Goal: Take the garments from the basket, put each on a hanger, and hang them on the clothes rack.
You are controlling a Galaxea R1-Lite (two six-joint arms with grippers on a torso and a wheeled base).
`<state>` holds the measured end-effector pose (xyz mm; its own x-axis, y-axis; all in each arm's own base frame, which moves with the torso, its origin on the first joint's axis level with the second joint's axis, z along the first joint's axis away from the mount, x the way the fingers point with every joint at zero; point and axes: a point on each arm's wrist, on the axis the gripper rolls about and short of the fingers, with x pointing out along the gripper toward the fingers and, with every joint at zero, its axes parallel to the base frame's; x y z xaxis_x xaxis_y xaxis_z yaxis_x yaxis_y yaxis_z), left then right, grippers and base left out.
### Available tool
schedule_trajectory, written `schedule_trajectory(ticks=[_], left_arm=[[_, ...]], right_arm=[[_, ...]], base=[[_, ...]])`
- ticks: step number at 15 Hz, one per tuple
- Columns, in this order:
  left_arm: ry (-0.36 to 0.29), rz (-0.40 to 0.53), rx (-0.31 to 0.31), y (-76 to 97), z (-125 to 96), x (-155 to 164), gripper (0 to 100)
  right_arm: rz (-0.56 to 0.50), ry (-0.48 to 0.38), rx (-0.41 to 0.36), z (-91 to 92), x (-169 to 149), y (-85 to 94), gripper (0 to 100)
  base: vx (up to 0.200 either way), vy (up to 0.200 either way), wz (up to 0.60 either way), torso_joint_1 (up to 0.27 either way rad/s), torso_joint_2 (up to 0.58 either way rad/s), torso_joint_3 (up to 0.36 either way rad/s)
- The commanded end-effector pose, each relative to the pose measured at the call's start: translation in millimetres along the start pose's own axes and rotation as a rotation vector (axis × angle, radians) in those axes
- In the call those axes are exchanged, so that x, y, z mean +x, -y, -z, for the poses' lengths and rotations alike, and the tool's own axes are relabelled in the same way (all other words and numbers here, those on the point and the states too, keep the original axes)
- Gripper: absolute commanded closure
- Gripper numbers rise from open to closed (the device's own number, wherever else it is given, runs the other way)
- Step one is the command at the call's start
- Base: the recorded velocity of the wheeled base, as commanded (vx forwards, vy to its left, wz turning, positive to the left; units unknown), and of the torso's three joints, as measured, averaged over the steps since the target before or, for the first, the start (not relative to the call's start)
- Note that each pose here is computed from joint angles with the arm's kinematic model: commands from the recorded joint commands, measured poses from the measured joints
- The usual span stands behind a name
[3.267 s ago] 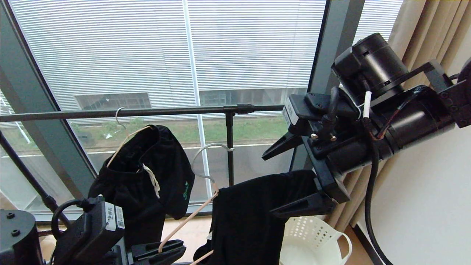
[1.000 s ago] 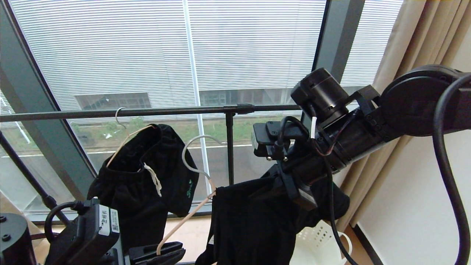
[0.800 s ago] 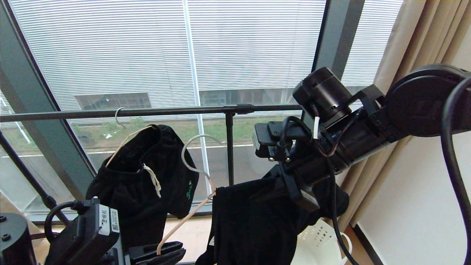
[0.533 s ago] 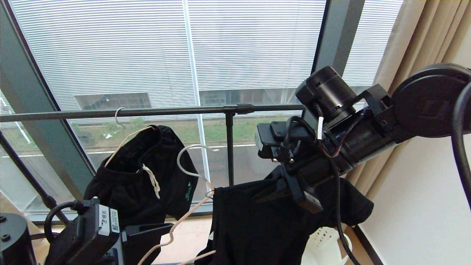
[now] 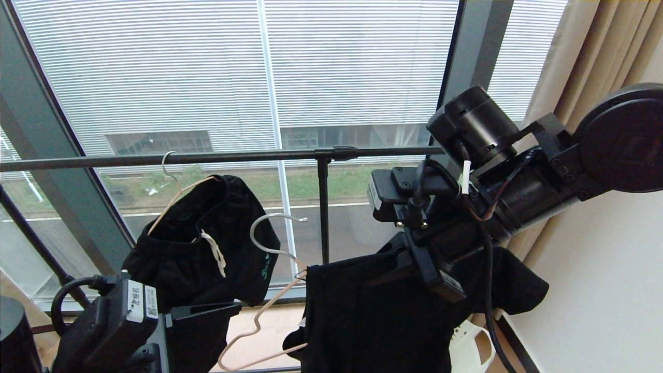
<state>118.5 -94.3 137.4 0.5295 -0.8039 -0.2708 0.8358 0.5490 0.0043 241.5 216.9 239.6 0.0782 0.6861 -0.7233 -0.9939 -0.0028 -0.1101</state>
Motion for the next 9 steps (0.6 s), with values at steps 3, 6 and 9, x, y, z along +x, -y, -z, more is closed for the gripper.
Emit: schedule_trajectory(ticks=[3, 6, 9], left_arm=[[0.076, 0.055, -0.134, -24.1, -8, -11, 0], [0.111, 0.161, -0.275, -61.0, -6, -27, 0], [0.084, 0.149, -0.381, -83.2, 0, -19, 0]], right_arm=[[0.012, 0.009, -0.032, 0.2, -10, -5.5, 100], [0.002, 0.001, -0.065, 5.2, -13, -11.8, 100], [0.014, 0.014, -0.081, 4.6, -22, -18.6, 100]], base=[[0.000, 0.000, 0.00, 0.000, 0.00, 0.000], [0.000, 0.000, 0.00, 0.000, 0.00, 0.000], [0.000, 0.000, 0.00, 0.000, 0.00, 0.000]])
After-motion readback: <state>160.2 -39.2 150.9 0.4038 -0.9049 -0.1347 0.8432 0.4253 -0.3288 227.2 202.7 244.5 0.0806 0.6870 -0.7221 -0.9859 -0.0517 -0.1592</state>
